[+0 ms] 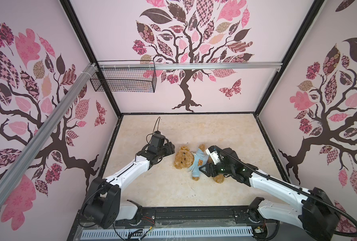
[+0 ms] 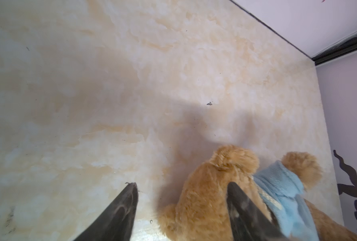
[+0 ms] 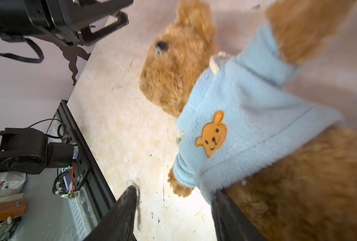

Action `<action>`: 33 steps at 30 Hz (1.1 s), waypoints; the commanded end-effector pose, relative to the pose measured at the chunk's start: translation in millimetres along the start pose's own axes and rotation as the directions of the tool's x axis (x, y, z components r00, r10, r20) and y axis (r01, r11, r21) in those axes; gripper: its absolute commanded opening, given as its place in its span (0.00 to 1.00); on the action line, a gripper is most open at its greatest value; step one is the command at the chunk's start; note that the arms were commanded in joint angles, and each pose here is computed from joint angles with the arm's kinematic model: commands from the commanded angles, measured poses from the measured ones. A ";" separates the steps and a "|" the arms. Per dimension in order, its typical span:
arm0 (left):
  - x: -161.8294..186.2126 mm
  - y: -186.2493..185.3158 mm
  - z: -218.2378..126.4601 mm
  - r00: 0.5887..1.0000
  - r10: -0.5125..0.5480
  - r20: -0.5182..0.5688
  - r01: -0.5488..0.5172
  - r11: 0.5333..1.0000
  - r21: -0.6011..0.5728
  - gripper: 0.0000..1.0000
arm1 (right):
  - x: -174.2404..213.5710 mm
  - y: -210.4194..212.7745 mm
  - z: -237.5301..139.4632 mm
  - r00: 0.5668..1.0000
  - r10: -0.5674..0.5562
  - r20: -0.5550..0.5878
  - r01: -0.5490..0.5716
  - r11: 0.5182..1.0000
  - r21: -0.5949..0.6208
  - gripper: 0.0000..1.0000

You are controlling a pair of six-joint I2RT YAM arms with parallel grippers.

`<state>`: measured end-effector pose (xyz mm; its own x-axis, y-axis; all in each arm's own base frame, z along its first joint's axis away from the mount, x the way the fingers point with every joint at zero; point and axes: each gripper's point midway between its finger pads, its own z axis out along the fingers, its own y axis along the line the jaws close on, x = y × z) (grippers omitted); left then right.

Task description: Dress the teddy bear

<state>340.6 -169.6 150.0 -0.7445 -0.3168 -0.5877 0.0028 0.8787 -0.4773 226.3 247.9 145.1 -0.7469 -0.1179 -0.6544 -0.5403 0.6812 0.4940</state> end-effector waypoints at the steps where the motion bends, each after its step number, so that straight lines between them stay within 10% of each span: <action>1: 18.1 -21.5 -21.0 0.999 0.047 -0.020 -0.045 0.996 0.071 0.68 | -12.0 -7.5 -14.2 0.998 -0.066 0.007 0.065 0.993 0.097 0.60; 13: 114.1 -145.3 -20.3 0.969 0.168 -0.180 -0.077 0.902 0.425 0.23 | -1.5 -44.2 30.7 0.999 0.013 -0.036 -0.009 0.994 0.110 0.36; 25: 134.4 -125.3 67.4 0.941 0.226 -0.253 -0.152 0.947 0.283 0.15 | 61.3 -76.3 26.1 0.988 0.084 -0.126 -0.058 0.979 0.197 0.28; 33: 95.9 -122.2 61.7 0.937 0.288 -0.198 -0.230 0.935 0.270 0.23 | 34.3 -45.8 -3.6 0.996 0.024 -0.080 -0.014 0.991 0.132 0.29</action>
<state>299.7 -335.4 91.8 -0.8636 0.0017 -0.5041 0.3120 0.7873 -0.5318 222.8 212.7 75.3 -0.8135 -0.1608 -0.5589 -0.4549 0.7746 0.4393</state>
